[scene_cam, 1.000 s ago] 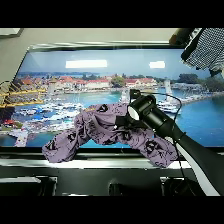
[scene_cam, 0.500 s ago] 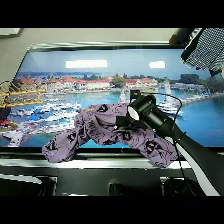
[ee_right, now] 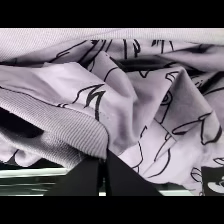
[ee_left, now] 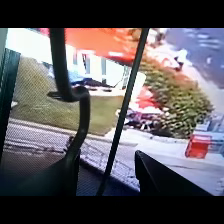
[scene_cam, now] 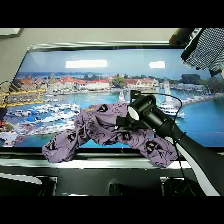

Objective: Fold the clothes and pants, and hang the long-sleeved shirts on hangers.

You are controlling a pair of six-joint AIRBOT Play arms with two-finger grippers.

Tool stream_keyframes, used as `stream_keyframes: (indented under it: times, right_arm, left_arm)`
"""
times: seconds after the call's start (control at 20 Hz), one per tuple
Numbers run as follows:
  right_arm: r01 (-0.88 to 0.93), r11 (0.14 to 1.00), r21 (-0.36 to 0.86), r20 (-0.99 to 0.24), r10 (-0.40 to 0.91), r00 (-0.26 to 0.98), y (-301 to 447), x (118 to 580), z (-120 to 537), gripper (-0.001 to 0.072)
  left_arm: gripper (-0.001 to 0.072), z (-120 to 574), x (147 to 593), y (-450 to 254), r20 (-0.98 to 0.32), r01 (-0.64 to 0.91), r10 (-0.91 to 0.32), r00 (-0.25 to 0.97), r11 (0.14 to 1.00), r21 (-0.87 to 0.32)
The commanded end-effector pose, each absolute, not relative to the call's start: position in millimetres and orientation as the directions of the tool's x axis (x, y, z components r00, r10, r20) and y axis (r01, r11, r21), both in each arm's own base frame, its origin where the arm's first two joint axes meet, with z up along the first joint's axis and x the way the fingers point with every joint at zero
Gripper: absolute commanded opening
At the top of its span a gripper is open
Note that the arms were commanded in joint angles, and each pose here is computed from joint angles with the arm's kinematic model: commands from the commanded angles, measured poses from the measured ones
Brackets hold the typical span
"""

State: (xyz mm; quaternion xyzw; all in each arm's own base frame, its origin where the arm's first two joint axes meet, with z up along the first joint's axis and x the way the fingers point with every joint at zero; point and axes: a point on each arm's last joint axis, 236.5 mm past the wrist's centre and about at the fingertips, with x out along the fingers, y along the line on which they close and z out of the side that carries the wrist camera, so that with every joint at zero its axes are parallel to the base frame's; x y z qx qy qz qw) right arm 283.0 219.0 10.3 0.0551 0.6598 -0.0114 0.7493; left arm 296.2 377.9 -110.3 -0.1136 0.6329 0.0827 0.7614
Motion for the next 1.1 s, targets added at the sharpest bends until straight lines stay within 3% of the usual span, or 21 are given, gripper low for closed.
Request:
stream_keyframes:
  times: [0.0,0.05,0.15,0.2,0.55,0.8,1.05]
  right_arm:
    - [0.089,0.994,0.058,-0.991,0.047,0.123,216.9,281.7,9.6,0.0032]
    - [0.089,0.994,0.057,-0.991,0.046,0.122,216.7,281.5,9.6,0.0032]
    - [0.090,0.995,0.050,-0.993,0.040,0.115,215.3,279.9,9.4,0.0032]
    - [0.090,0.995,0.041,-0.993,0.031,0.111,213.3,278.9,9.2,0.0032]
    - [0.092,0.996,-0.001,-0.997,-0.009,0.081,203.8,271.7,8.5,0.0032]
    - [0.092,0.996,-0.003,-0.997,-0.011,0.080,203.3,271.6,8.5,0.0032]
    - [0.089,0.996,-0.009,-0.996,-0.016,0.083,202.0,272.2,8.6,0.0032]
  left_arm:
    - [0.0367,-115.6,297.7,372.6,-0.985,-0.255,-0.030,0.169,0.964,-0.073]
    - [0.0291,-115.3,298.9,371.8,-0.985,-0.253,-0.030,0.169,0.965,-0.073]
    - [0.0050,-114.9,299.8,368.4,-0.985,-0.248,-0.040,0.167,0.965,-0.082]
    - [0.0027,-114.9,301.0,367.1,-0.985,-0.245,-0.042,0.167,0.966,-0.082]
    - [0.0024,-80.0,328.6,366.3,-0.974,-0.205,0.016,0.227,0.978,-0.032]
    - [0.0022,15.9,371.8,382.3,-0.907,-0.257,0.179,0.380,0.963,0.083]
    - [0.0021,133.8,402.5,369.6,-0.760,-0.250,0.318,0.567,0.945,0.209]
